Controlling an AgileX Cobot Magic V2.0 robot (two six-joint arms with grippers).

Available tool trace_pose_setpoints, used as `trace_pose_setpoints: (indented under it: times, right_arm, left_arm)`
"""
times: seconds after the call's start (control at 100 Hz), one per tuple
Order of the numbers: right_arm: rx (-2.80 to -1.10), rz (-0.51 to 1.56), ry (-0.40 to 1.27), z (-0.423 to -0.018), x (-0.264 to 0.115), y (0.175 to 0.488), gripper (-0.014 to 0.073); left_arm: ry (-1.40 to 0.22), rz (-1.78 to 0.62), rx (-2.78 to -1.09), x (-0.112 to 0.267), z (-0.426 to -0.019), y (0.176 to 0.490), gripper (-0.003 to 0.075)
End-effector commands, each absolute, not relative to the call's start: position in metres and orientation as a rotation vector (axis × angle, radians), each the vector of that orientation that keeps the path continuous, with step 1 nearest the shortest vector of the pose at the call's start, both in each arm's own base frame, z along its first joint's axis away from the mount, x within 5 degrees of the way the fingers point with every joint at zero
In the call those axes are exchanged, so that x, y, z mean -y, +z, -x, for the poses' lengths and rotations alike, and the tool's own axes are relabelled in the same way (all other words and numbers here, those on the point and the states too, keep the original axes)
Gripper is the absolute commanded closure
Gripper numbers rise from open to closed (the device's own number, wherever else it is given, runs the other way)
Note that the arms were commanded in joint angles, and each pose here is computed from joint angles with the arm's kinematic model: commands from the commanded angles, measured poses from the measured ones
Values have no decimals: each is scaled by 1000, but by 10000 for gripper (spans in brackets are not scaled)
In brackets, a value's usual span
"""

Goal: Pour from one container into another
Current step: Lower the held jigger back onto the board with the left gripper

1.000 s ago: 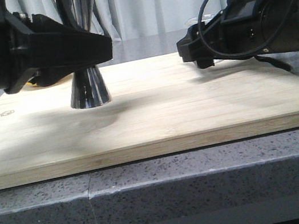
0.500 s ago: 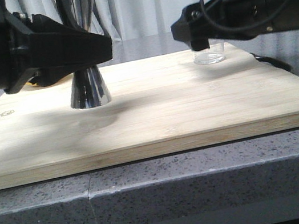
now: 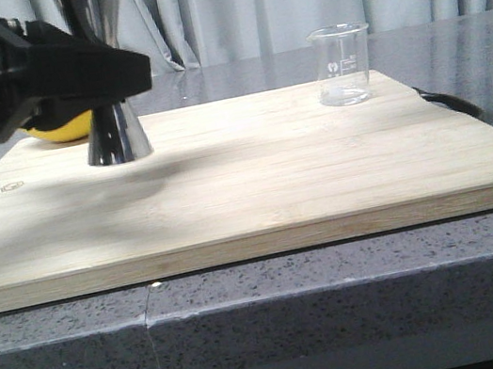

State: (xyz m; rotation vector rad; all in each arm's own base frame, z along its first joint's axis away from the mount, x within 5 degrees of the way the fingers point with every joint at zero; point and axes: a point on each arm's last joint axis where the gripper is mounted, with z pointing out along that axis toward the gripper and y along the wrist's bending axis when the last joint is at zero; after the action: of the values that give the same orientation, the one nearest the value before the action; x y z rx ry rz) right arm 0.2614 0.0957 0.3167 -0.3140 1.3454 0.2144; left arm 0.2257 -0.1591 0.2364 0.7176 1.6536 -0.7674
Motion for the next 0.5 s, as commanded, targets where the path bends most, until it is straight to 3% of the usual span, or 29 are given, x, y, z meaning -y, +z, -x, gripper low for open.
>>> trace_pose_setpoints:
  times: [0.0,0.49]
  right_arm:
    - [-1184,285,212,-244,-88,354,-14]
    - [-1197,316,235,-214,-86,374,-14]
  left_arm:
    - [-814,-649,-1517,157,-230,265,739]
    - [-745,-645,-1474,147,-245,270,739]
